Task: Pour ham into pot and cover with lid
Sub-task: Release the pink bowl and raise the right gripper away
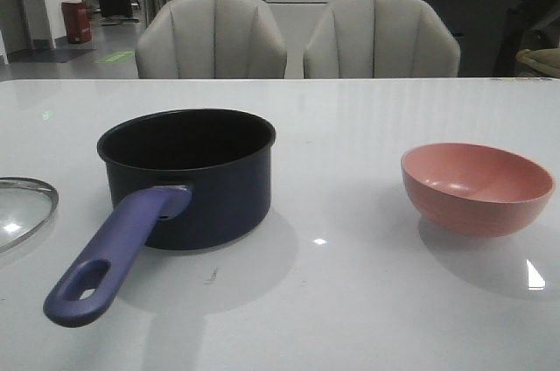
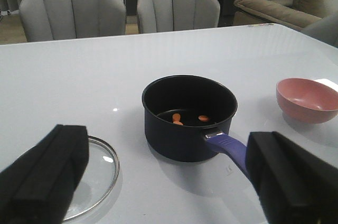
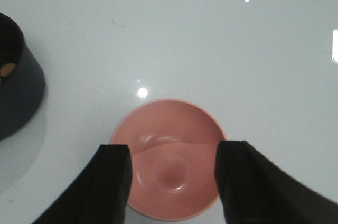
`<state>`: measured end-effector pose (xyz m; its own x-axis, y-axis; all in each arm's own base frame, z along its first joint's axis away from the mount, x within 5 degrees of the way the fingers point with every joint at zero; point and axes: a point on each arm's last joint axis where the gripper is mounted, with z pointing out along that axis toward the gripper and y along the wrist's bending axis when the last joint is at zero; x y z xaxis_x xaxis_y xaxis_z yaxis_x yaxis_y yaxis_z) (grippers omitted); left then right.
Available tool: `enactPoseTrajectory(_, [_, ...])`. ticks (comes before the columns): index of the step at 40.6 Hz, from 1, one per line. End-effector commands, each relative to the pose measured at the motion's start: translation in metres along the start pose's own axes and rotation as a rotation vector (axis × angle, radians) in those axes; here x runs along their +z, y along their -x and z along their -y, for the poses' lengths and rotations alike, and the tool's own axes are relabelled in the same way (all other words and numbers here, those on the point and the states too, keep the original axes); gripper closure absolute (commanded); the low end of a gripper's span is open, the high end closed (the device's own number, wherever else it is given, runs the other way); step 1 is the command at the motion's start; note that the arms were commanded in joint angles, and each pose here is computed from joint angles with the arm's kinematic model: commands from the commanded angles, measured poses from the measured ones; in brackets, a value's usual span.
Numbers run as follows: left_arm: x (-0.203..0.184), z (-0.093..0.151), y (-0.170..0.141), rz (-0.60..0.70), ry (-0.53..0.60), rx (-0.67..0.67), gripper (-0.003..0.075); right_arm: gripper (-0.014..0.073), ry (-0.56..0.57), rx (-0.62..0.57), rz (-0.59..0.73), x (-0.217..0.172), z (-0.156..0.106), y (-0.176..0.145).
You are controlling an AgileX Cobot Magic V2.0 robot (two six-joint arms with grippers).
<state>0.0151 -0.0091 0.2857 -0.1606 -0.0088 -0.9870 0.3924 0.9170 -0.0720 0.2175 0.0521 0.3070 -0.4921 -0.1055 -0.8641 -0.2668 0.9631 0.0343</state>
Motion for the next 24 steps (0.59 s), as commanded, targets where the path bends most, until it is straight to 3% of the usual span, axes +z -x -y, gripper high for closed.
enactPoseTrajectory(1, [-0.005, 0.001, 0.014, 0.104, -0.014, -0.005, 0.0083, 0.0125, 0.001, -0.024, 0.203, -0.029, -0.007, 0.004])
enactPoseTrajectory(16, [-0.005, 0.001, 0.014, 0.108, -0.014, -0.005, 0.0083, 0.0125, 0.059, -0.001, 0.474, -0.101, -0.012, -0.086])
enactPoseTrajectory(24, [-0.005, 0.001, 0.014, 0.108, -0.014, -0.005, 0.0083, 0.0127, 0.060, -0.001, 0.547, -0.108, -0.010, -0.123])
